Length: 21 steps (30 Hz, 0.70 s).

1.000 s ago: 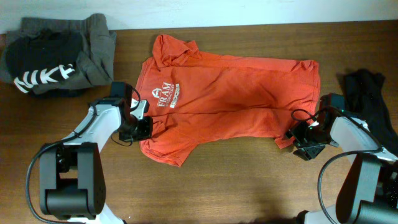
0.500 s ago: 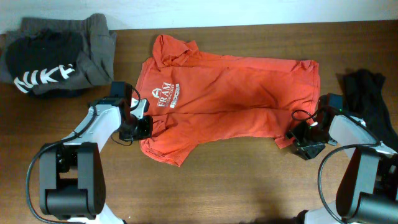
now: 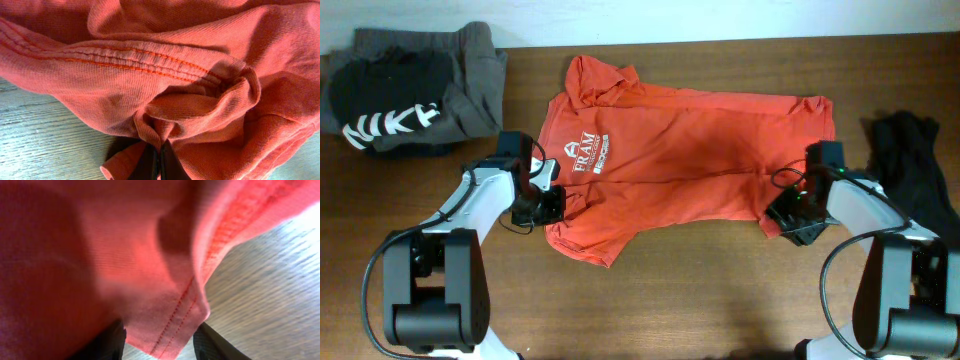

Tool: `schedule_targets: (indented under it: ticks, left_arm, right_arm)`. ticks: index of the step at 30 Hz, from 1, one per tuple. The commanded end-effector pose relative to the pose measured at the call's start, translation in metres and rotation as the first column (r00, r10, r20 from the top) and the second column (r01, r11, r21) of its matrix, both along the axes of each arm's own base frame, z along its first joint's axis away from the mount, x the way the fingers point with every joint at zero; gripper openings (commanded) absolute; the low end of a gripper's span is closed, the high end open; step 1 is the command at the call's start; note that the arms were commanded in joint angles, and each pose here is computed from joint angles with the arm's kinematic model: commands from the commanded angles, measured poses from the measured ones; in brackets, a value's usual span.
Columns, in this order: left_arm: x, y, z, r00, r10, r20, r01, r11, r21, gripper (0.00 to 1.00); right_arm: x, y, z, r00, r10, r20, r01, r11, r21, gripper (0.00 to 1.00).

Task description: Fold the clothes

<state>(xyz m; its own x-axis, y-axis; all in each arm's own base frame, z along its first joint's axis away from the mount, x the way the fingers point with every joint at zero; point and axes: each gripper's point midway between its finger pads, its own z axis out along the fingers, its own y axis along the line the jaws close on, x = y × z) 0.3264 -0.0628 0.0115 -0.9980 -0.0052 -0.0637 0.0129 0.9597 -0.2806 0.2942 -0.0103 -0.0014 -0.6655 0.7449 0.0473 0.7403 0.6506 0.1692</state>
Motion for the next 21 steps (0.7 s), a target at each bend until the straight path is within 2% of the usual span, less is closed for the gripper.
schedule_targets:
  ticks: [1, 6, 10, 12, 13, 18, 21]
  left_arm:
    - [-0.003, -0.001, -0.004, 1.0, 0.016, -0.019, -0.017, 1.0, -0.016, 0.01]
    - [-0.002, -0.001, -0.004, 1.0, 0.016, -0.018, -0.017, 1.0, -0.016, 0.01]
    - [-0.003, -0.002, -0.003, 1.0, 0.016, -0.02, -0.017, 1.0, -0.024, 0.01]
    - [-0.003, -0.006, -0.002, 1.0, 0.014, -0.022, -0.015, 0.999, -0.047, 0.01]
    - [-0.003, -0.009, -0.001, 1.0, 0.012, -0.023, -0.014, 0.998, -0.064, 0.01]
    - [-0.006, -0.009, 0.001, 0.999, 0.013, -0.032, -0.015, 0.998, -0.063, 0.0]
    - [-0.01, -0.008, 0.013, 0.999, 0.013, -0.047, -0.016, 0.998, -0.062, 0.0]
  right_arm:
    - [-0.019, 0.005, -0.029, 0.994, -0.017, -0.105, 0.017, 1.0, -0.009, 0.49]
    - [-0.024, 0.003, -0.031, 0.992, -0.021, -0.126, 0.019, 1.0, -0.019, 0.44]
    - [-0.032, -0.004, -0.031, 0.986, -0.03, -0.162, 0.02, 0.998, -0.058, 0.22]
    - [-0.033, -0.005, -0.03, 0.985, -0.035, -0.168, 0.026, 0.998, -0.057, 0.08]
    - [-0.034, -0.008, -0.029, 0.983, -0.043, -0.177, 0.033, 0.998, -0.059, 0.04]
    - [-0.037, -0.024, -0.01, 0.972, -0.09, -0.216, 0.071, 0.993, -0.097, 0.04]
    - [-0.043, -0.039, 0.017, 0.962, -0.137, -0.237, 0.098, 0.981, -0.169, 0.04]
